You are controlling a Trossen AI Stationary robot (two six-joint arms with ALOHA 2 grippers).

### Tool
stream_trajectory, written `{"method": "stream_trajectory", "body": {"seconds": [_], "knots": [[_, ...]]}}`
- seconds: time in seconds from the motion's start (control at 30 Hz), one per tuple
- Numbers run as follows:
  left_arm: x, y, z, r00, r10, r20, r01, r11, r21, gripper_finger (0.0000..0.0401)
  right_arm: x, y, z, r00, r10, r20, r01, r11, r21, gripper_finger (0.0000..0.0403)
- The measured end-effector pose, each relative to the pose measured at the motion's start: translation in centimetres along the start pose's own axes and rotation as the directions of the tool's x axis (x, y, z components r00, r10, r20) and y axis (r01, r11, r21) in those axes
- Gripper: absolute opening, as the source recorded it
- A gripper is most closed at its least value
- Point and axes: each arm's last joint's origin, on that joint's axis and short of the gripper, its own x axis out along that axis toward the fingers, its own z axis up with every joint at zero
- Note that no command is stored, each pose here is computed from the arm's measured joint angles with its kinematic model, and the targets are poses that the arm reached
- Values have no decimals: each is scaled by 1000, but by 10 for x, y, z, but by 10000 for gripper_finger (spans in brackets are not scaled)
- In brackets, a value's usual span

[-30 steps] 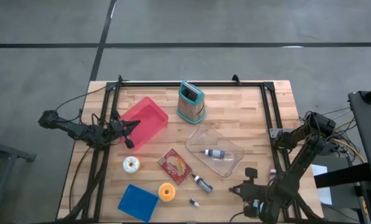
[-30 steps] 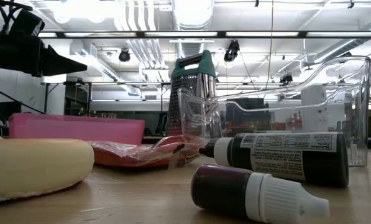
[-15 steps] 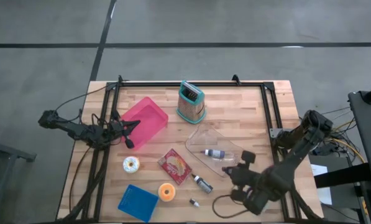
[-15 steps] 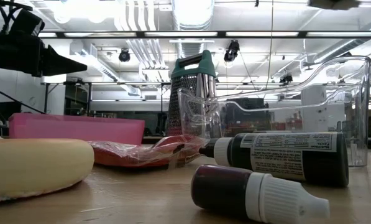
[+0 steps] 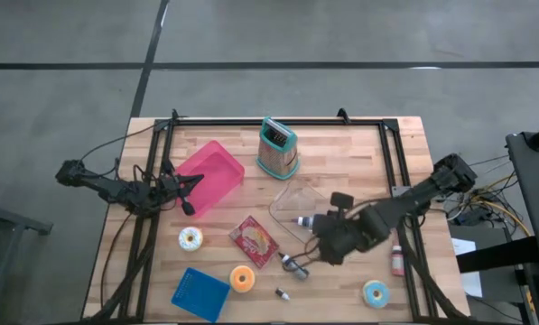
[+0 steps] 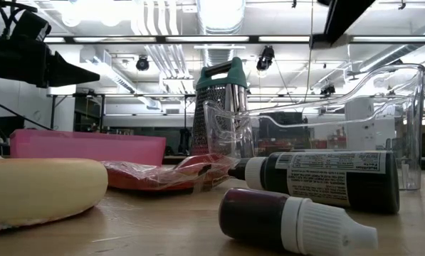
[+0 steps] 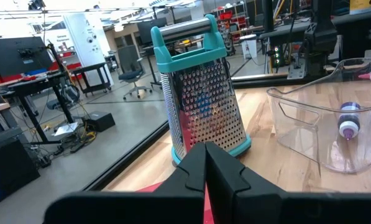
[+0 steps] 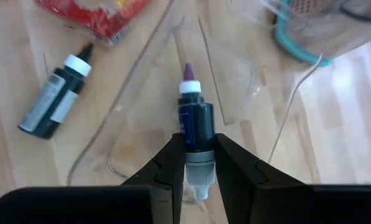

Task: Pick & Place Food Item
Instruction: Put the small violet food coloring bottle into the transparent bin

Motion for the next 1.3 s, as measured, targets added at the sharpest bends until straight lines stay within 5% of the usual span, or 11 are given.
{"method": "stream_trajectory", "body": {"seconds": [0.43, 0.83, 0.97, 1.3], "knots": [[0, 0, 0, 1000, 0, 0, 0, 1000, 0, 5, 41, -29, 12, 969, 164, -187, -144, 983, 116, 68], [0, 0, 0, 1000, 0, 0, 0, 1000, 0, 5, 78, -27, -3, 943, 263, -202, -240, 962, 130, 68], [0, 0, 0, 1000, 0, 0, 0, 1000, 0, 5, 89, -27, -9, 942, 272, -198, -229, 950, 214, 68], [0, 0, 0, 1000, 0, 0, 0, 1000, 0, 5, 109, -25, -20, 919, 355, -171, -217, 819, 532, 68]]}}
